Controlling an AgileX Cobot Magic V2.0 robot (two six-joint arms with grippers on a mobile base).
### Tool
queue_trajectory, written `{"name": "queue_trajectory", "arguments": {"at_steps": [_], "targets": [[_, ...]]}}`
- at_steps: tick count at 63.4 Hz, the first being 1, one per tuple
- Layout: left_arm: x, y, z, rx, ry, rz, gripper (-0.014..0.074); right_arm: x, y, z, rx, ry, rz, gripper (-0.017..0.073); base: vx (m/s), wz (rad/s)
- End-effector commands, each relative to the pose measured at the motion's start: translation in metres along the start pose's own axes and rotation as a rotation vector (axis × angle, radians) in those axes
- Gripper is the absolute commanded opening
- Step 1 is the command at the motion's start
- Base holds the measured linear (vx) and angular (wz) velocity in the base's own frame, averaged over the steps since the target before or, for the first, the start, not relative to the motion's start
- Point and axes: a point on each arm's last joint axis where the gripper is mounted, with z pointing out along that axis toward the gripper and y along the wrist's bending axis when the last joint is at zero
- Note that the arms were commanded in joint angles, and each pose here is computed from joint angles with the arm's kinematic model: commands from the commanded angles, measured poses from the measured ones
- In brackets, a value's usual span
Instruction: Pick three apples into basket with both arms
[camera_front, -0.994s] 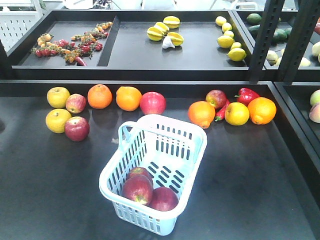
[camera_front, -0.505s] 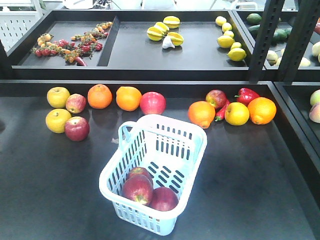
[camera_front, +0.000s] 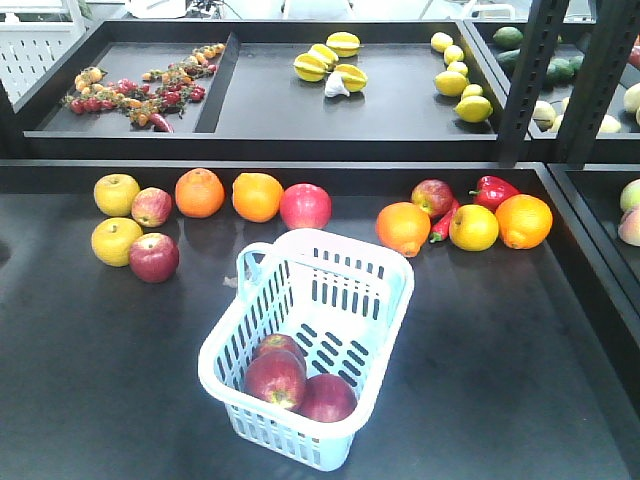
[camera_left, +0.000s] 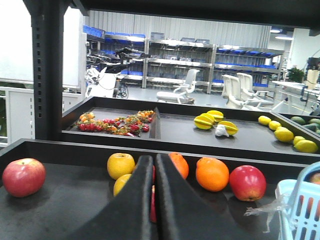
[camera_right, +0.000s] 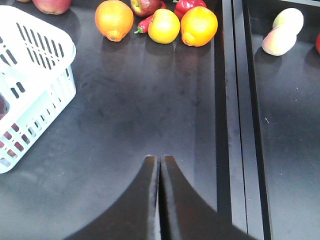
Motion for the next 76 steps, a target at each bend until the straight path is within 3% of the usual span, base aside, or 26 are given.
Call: {"name": "queue_trajectory", "arguments": {"at_steps": [1,68,76], "targets": [[0.0000,-0.0001,-0.0013,0.010,-0.069,-0.016,-0.0008,-0.0108,-0.0028,-0.0067,0.021,-0.087,-0.003,-0.0009,0.00,0.00],[-0.0002,-0.0001,-0.0012,0.010,-0.068,-0.014,-0.0008,-0.0108,-0.0028,-0.0067,0.021,-0.087,-0.003,-0.0009,0.00,0.00],[-0.0002,-0.0001,-0.0012,0.010,-0.068,-0.014,-0.0008,-0.0125,-0.0035,-0.0119,0.028,-0.148,-0.003,-0.0009,0.00,0.00]]}}
